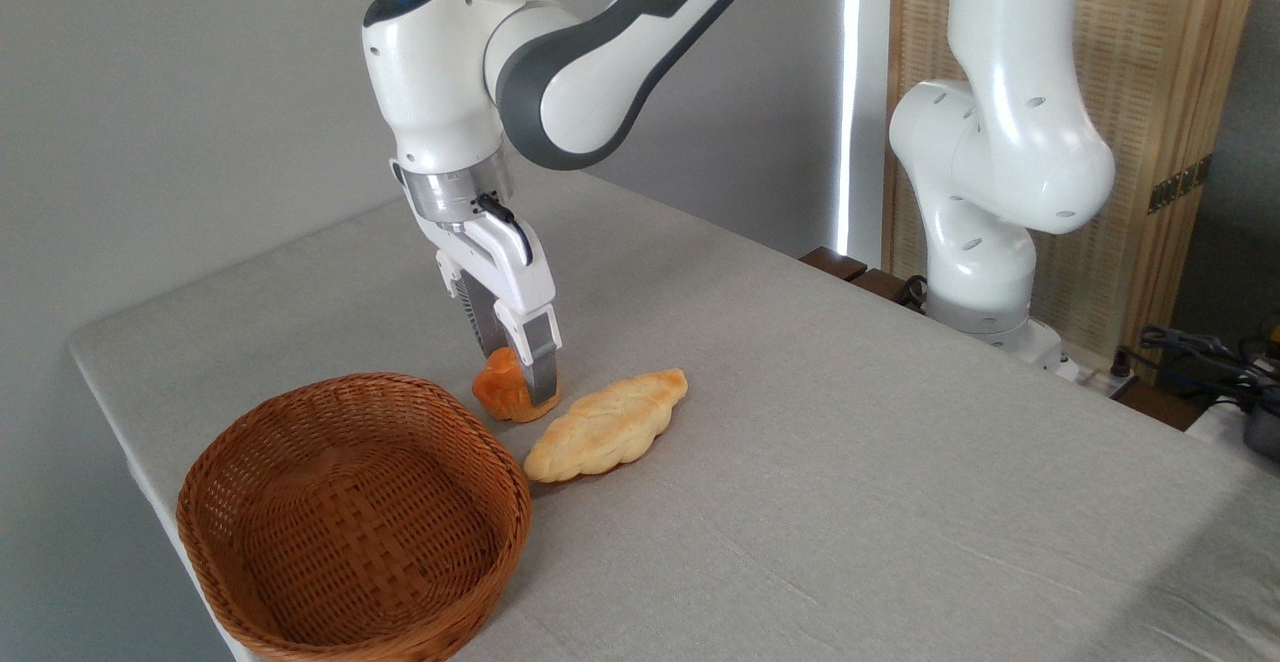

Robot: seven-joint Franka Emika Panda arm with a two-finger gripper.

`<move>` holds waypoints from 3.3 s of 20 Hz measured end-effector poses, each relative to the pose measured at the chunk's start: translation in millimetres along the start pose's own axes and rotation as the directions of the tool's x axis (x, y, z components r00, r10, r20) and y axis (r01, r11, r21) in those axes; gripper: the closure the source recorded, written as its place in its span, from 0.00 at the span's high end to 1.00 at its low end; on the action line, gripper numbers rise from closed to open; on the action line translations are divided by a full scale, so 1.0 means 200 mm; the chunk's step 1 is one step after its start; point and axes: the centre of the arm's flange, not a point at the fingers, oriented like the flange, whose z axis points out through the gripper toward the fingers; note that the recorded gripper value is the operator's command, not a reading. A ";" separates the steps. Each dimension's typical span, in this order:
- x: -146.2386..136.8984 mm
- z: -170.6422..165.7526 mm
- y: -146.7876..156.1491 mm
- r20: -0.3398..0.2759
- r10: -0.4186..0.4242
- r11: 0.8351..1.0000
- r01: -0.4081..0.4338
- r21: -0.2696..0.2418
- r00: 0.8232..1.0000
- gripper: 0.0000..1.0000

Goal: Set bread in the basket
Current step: 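Close the gripper around the orange bread roll, then lift the held roll and carry it over the wicker basket, then open the gripper to release the roll into the basket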

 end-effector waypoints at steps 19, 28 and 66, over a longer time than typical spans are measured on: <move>0.02 0.02 0.02 0.016 0.023 1.000 -0.024 0.016 1.000 0.50; -0.01 -0.13 0.05 -0.017 0.028 0.999 -0.027 0.044 0.999 0.53; 0.16 -0.30 -0.36 -0.494 -0.094 0.955 0.218 0.200 0.864 1.00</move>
